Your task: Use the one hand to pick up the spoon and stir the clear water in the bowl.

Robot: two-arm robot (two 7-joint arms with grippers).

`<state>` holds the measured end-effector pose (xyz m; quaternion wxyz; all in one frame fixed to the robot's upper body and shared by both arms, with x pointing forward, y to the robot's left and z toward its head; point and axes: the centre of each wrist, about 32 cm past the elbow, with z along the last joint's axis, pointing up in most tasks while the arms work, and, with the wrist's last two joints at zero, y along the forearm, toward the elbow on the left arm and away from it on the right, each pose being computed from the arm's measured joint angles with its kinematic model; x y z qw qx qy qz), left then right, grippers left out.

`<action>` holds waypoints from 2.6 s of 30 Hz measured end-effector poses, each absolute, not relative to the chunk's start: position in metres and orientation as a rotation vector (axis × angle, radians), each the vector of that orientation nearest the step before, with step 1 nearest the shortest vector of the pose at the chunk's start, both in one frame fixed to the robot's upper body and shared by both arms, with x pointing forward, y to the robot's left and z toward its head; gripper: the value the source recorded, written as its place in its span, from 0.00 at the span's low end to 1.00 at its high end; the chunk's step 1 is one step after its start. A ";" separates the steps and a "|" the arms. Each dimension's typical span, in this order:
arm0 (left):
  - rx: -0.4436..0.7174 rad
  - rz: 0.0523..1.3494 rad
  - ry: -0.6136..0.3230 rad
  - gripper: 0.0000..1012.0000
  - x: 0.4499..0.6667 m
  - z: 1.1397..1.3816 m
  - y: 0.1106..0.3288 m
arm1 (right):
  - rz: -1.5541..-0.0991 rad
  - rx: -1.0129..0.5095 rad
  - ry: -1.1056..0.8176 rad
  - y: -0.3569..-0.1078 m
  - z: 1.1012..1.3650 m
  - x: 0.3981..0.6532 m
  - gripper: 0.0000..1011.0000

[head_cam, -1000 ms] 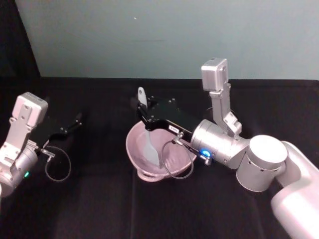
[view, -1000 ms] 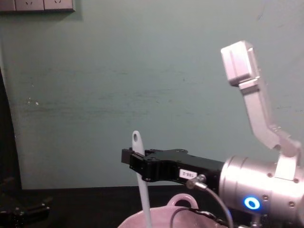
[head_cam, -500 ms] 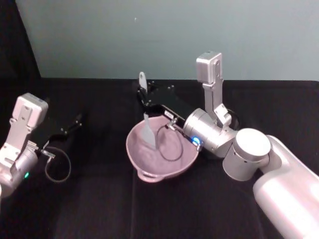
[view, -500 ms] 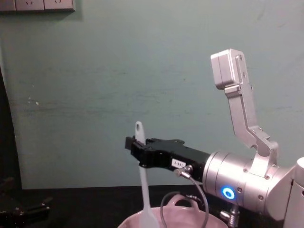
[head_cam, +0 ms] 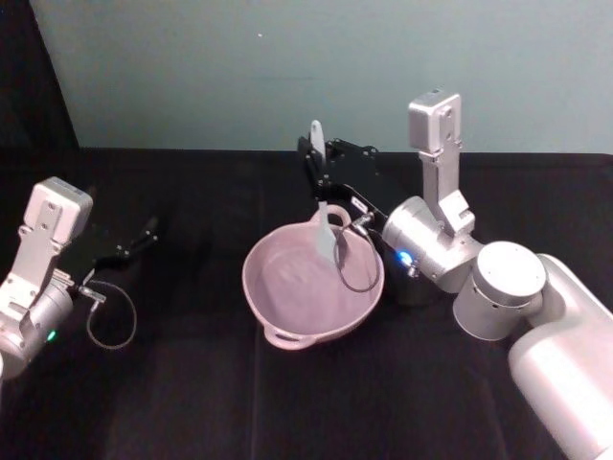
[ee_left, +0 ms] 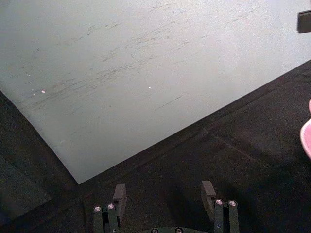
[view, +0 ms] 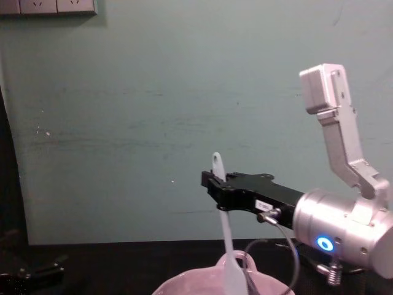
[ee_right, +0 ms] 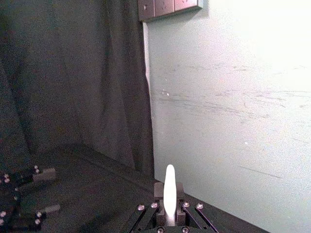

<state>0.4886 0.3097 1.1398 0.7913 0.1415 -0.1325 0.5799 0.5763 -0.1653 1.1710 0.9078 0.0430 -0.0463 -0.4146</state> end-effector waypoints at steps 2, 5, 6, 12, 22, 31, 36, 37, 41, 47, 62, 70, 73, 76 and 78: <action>0.304 1.248 -0.285 1.00 0.489 1.140 0.310 | -0.860 0.079 -0.099 -0.169 1.171 0.574 0.12; 0.305 1.248 -0.285 1.00 0.489 1.140 0.310 | -0.865 0.061 -0.100 -0.175 1.173 0.571 0.12; 0.304 1.248 -0.285 1.00 0.489 1.140 0.310 | -0.865 0.058 -0.098 -0.177 1.174 0.569 0.12; 0.305 1.248 -0.285 1.00 0.489 1.140 0.310 | -0.828 0.054 -0.076 -0.188 1.178 0.554 0.12; 0.305 1.248 -0.285 1.00 0.489 1.140 0.310 | -0.723 0.060 0.030 -0.185 1.181 0.535 0.12; 0.304 1.248 -0.285 1.00 0.489 1.140 0.310 | -0.697 0.017 0.063 -0.193 1.191 0.527 0.12; 0.304 1.248 -0.285 1.00 0.489 1.140 0.310 | -0.672 -0.033 0.088 -0.204 1.204 0.521 0.12; 0.304 1.248 -0.285 1.00 0.489 1.140 0.310 | -0.669 -0.040 0.094 -0.206 1.206 0.521 0.12; 0.304 1.248 -0.285 1.00 0.489 1.140 0.310 | -0.660 -0.066 0.112 -0.218 1.217 0.517 0.12; 0.304 1.248 -0.285 1.00 0.489 1.140 0.310 | -0.664 -0.058 0.109 -0.230 1.228 0.515 0.12; 0.304 1.248 -0.285 1.00 0.489 1.140 0.310 | -0.706 0.047 0.161 -0.248 1.249 0.524 0.12; 0.304 1.248 -0.285 1.00 0.489 1.140 0.310 | -0.733 0.090 0.207 -0.264 1.273 0.531 0.12; 0.304 1.248 -0.285 1.00 0.489 1.140 0.310 | -0.742 0.108 0.250 -0.273 1.280 0.536 0.12; 0.304 1.248 -0.285 1.00 0.489 1.140 0.310 | -0.761 0.126 0.268 -0.282 1.288 0.540 0.12; 0.304 1.248 -0.285 1.00 0.489 1.140 0.310 | -0.770 0.132 0.270 -0.285 1.290 0.542 0.12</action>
